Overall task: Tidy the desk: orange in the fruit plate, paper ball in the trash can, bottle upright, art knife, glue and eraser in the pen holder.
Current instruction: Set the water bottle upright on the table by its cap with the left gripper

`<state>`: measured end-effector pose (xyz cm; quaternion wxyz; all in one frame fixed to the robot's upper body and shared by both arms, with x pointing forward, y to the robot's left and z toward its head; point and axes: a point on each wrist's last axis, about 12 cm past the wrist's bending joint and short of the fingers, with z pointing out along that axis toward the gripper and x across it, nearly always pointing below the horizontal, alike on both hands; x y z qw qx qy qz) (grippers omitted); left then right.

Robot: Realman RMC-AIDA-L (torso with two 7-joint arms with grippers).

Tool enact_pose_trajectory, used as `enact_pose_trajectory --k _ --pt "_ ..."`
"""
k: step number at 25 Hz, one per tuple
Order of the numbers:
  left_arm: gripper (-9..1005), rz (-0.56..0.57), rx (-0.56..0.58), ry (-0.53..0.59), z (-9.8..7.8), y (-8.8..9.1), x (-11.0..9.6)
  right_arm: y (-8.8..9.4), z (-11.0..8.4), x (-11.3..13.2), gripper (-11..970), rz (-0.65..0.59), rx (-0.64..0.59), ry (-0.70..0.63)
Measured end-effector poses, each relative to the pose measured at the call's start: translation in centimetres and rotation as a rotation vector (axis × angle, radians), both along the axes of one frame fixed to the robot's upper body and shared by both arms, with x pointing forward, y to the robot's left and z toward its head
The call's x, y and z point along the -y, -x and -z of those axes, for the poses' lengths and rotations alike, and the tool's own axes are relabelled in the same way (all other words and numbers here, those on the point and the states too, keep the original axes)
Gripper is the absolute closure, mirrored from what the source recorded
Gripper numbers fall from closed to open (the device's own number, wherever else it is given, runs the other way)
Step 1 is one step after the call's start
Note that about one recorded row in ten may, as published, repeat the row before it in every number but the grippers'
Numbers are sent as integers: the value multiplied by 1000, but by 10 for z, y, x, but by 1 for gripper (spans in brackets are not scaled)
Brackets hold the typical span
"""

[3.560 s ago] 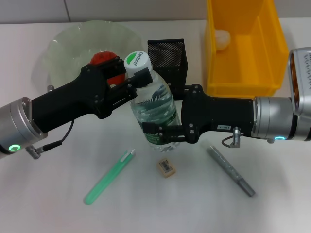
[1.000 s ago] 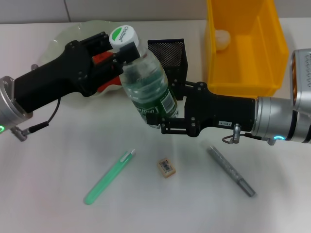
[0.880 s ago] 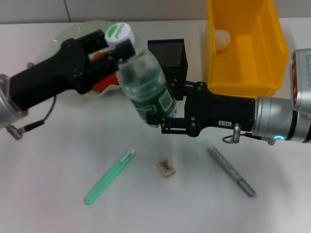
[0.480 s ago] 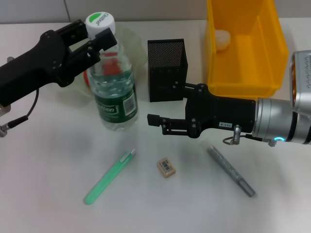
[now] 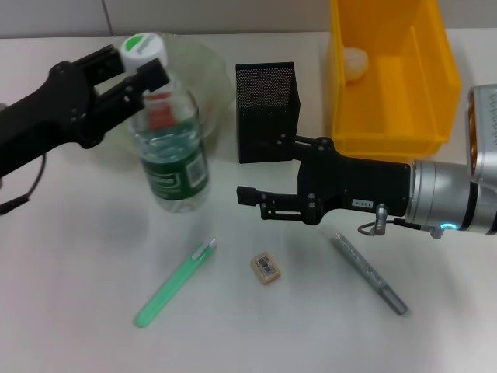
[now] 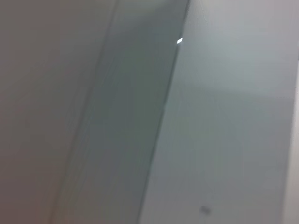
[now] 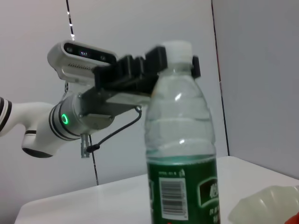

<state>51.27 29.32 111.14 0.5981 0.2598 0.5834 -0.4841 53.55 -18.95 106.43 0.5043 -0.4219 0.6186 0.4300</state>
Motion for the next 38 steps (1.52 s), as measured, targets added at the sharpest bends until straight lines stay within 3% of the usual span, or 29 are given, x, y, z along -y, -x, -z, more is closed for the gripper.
enact_pose_trajectory --k 6,10,15,22,30,38 --pt "554 -87 -12 -52 6 8 -26 1 0 1 199 2 0 -1" --pt "555 -204 -14 -56 7 22 -57 0 0 0 199 2 3 -2" --pt "553 -274 28 -100 9 29 -72 -2 -2 -1 199 -3 10 -2" --pt "554 -362 36 -158 18 25 -74 -3 -3 -2 199 -6 10 -3" --pt "555 -481 17 -204 28 8 -68 -2 -2 -2 199 -3 1 -4" --pt "554 -516 8 -224 31 4 -70 -1 -1 -1 199 -2 -3 -5"
